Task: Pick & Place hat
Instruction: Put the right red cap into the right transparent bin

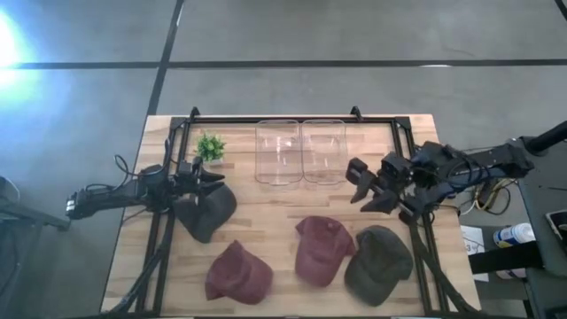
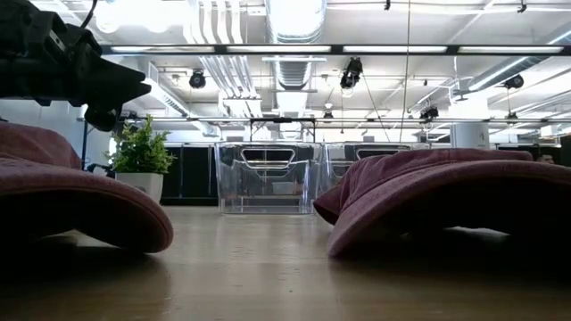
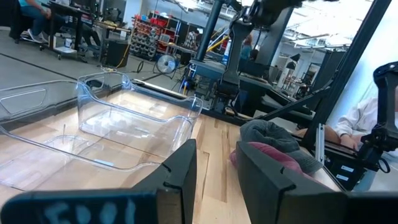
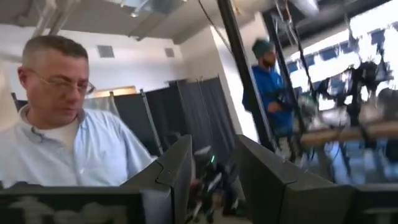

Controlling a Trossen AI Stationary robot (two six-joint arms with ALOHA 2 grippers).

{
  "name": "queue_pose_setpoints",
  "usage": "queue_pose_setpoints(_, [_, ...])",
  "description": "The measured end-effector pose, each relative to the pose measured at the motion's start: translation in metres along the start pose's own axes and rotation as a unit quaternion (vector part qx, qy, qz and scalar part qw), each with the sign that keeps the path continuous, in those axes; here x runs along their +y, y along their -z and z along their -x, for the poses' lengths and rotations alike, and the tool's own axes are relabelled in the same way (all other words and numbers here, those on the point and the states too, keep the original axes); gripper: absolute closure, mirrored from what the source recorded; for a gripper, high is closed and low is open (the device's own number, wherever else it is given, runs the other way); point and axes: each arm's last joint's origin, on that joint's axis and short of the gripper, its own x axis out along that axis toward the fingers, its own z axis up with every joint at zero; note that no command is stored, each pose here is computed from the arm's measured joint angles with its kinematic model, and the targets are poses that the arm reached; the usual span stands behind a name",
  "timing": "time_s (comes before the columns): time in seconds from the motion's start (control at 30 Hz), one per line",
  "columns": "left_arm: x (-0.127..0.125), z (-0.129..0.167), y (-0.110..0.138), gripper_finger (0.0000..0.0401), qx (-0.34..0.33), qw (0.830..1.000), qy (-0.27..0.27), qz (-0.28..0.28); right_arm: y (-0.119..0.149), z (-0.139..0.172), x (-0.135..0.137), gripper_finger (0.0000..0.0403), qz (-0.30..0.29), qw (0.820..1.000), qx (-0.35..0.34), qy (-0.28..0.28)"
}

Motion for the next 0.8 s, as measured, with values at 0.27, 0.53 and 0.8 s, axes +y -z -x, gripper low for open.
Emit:
queue_pose_setpoints(0.27, [0.0,0.0,0.0,0.0295,-0.002,0.998,0.001,0.057,0.003,-0.035,-0.022,0.0284,-0.088,0.981,0.152,0.079])
queue_pose_setpoints(0.53, [0.0,0.0,-0.001,0.0295,-0.001,0.927,0.006,0.376,0.061,-0.049,-0.035,0.0286,-0.328,0.851,0.387,0.136])
queue_pose_setpoints(0.8, [0.001,0.0,-0.002,0.0295,-0.022,0.895,-0.013,0.445,0.12,-0.044,-0.031,0.0288,-0.399,0.7,0.549,0.222])
